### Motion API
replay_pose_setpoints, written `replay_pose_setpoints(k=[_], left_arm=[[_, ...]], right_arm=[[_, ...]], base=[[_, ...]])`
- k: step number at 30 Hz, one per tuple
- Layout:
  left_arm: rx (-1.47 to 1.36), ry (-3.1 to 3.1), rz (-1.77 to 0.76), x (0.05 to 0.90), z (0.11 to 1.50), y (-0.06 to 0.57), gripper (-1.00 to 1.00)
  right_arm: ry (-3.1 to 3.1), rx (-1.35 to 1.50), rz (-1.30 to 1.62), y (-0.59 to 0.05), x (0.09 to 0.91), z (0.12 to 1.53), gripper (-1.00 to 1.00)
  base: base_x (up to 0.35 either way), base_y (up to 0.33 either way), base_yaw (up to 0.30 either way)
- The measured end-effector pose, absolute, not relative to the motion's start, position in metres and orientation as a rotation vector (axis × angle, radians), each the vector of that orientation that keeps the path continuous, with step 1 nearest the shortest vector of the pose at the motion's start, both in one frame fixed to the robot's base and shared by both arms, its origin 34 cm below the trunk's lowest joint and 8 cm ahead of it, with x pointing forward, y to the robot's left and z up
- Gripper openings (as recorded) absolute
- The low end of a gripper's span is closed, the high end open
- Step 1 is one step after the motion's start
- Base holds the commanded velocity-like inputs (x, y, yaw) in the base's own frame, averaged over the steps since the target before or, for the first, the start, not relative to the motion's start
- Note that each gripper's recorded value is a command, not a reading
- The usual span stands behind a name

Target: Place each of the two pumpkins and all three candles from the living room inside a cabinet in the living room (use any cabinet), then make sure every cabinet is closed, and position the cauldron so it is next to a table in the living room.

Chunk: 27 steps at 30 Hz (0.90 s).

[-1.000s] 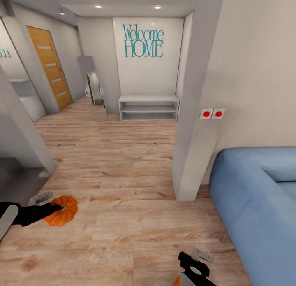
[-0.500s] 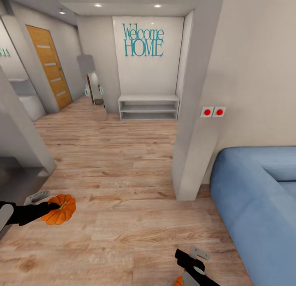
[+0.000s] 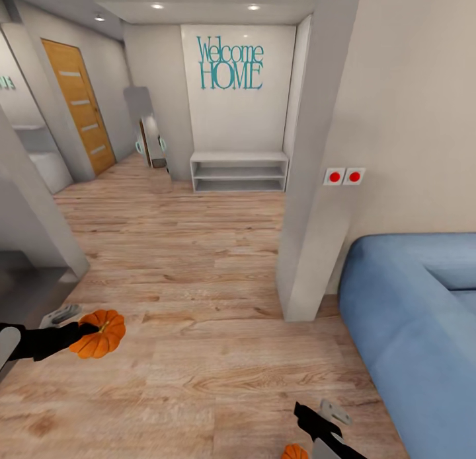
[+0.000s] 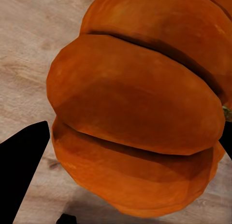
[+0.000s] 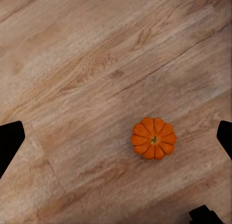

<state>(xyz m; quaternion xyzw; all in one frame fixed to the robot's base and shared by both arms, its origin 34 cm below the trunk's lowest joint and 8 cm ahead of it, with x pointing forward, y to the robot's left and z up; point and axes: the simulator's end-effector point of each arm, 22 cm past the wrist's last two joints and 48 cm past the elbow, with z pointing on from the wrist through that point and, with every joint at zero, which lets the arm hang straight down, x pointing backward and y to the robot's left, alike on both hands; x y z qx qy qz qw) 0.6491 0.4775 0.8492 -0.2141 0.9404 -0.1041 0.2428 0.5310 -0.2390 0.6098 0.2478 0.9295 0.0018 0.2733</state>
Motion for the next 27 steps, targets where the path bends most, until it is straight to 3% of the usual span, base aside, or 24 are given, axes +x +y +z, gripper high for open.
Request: replay_pose_setpoints(k=[6,16,27], left_arm=[[-0.587,2.567,-0.277,0.650,0.846,0.484,-1.00],[-0.589,2.513,-0.484,0.660,0.847,0.460,-1.00],[-0.596,2.535,-0.454,0.656,0.827,0.463,-1.00]], right_arm=[[2.488,0.703,0.066,-0.237,0.534,0.602,1.00],[2.464,0.748,0.125,-0.239,0.539,0.590,1.00],[2.432,0.704,0.133,-0.230,0.559,0.590,1.00]], base=[[0.000,0.000,0.000],[0.000,0.000,0.000],[0.000,0.000,0.000]])
